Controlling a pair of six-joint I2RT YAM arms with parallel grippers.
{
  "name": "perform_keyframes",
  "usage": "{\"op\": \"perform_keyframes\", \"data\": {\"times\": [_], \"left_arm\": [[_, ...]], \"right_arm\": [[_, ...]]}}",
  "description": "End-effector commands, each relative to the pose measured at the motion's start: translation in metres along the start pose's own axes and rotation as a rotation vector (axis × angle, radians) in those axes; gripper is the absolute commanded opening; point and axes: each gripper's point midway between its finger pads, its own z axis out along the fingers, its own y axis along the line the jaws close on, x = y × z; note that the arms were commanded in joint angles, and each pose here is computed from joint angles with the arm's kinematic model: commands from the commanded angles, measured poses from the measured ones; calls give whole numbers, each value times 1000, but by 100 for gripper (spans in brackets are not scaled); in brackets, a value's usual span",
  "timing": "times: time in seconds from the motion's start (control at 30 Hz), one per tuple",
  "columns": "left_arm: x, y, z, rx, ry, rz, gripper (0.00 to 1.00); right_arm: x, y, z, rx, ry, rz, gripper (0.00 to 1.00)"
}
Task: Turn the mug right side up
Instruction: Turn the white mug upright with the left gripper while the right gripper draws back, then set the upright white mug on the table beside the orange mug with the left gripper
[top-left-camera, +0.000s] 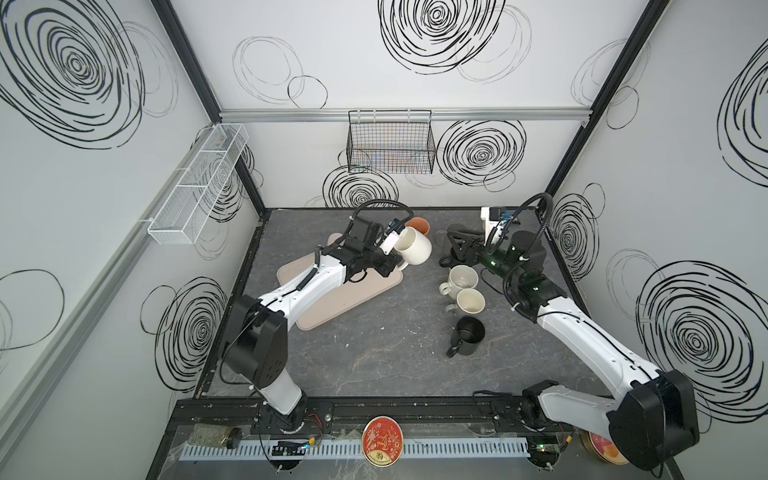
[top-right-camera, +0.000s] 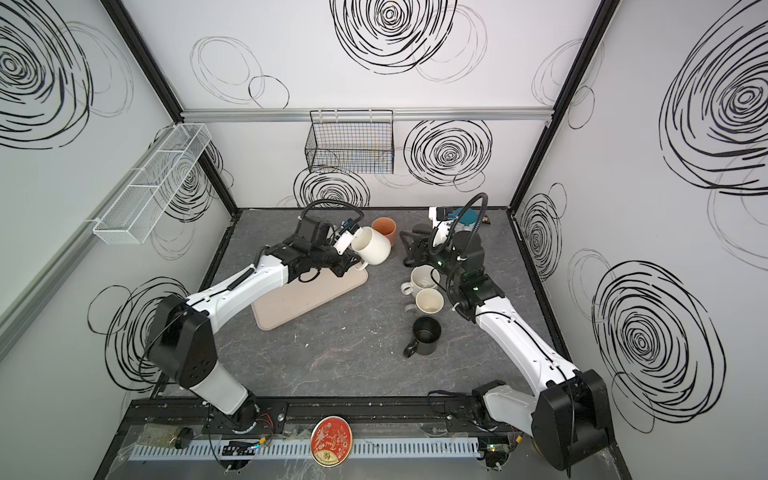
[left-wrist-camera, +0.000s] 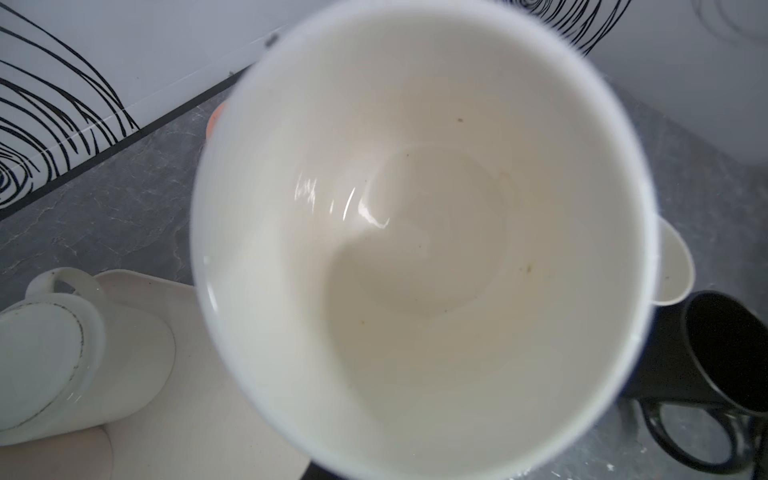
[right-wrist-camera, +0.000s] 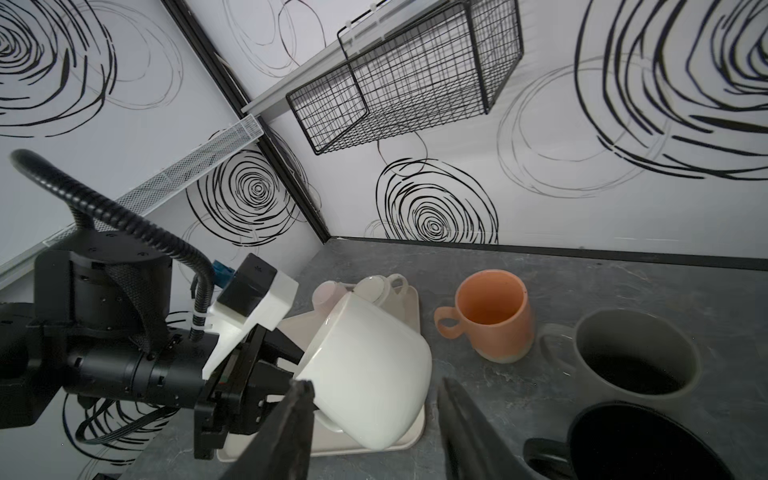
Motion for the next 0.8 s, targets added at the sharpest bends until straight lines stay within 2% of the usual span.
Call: {"op": "perform_keyframes", "data": {"times": [0.0,0.3,0.77], "left_arm": [[-43,3,4,-92,-35,178,0],[-42,24,53,-175,101,241,0],[-16,46,99,-241,247,304,0]], "right_arm": [[-2,-7,-8,12,-13,20,51],[3,-25,-11,27,-4,41,51],[15,-43,2,26,33,69,51]]}}
